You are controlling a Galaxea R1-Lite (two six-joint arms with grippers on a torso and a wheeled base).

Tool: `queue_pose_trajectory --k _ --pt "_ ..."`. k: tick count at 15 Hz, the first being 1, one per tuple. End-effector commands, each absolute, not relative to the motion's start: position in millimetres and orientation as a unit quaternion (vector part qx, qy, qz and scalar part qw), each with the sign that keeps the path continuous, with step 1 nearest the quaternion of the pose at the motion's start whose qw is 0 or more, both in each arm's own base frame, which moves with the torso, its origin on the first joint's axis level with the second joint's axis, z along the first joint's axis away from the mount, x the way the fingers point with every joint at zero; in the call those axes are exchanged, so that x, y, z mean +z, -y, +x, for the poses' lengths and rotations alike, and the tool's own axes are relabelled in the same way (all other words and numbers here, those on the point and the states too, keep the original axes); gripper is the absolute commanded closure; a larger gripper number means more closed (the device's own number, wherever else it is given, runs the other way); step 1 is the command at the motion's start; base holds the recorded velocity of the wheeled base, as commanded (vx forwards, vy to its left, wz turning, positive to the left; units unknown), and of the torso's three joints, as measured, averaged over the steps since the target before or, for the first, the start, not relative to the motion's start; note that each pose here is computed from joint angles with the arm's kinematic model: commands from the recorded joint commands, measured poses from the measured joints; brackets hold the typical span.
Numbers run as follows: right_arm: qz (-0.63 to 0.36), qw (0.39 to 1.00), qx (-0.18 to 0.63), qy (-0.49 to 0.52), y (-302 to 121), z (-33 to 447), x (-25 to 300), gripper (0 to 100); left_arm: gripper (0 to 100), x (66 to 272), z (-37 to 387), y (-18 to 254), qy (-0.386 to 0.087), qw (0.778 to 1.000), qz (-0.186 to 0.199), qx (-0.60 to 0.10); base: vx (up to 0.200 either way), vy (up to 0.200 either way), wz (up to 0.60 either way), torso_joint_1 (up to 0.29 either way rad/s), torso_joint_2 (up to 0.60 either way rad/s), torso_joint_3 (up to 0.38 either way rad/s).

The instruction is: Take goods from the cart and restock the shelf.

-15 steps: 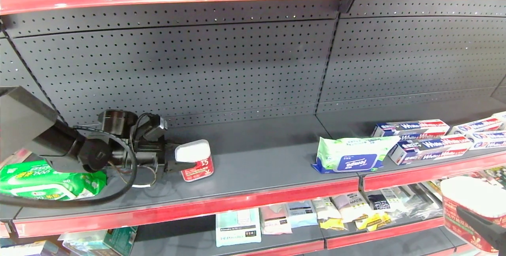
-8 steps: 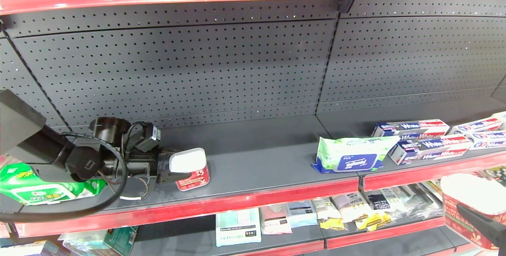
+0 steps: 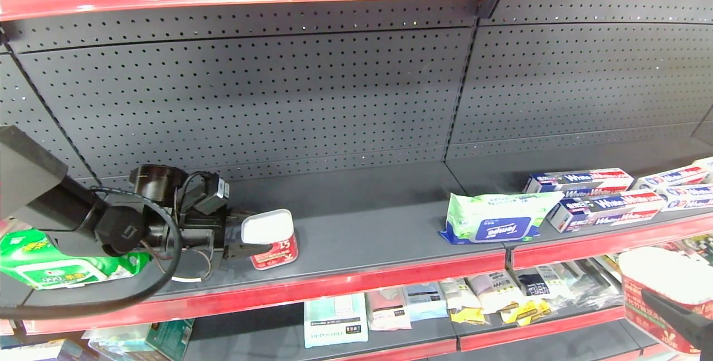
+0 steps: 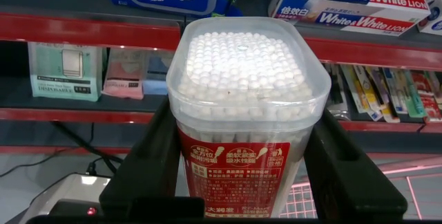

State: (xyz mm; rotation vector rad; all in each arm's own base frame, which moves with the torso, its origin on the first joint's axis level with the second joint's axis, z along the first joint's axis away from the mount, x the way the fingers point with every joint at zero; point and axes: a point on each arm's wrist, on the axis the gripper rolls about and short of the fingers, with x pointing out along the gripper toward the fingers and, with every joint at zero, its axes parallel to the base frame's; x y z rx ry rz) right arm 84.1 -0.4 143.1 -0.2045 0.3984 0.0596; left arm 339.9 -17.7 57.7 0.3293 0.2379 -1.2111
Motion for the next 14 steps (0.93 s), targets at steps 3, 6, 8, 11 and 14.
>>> queue_pose_trajectory --k 3,6,8,11,14 --pt "-0.101 0.976 0.024 -0.194 1 83 144 100 100 59 340 22 -0.110 0.799 0.154 -0.570 0.000 0.000 0.00 0.000 0.00 0.000" --pt "-0.102 0.975 0.012 -0.199 2 84 143 100 100 60 340 25 -0.107 0.797 0.156 -0.574 0.000 0.000 0.00 0.000 0.00 0.000" --pt "-0.101 0.974 0.011 -0.203 2 84 142 100 100 59 340 27 -0.108 0.795 0.155 -0.577 0.000 0.000 0.00 0.000 0.00 0.000" --pt "-0.101 0.972 0.007 -0.214 2 83 137 100 100 57 339 33 -0.101 0.785 0.146 -0.594 0.000 0.000 0.00 0.000 0.00 0.000" --pt "-0.102 0.970 0.007 -0.219 2 82 134 100 100 52 339 38 -0.102 0.778 0.140 -0.604 0.000 0.000 0.00 0.000 0.00 0.000"
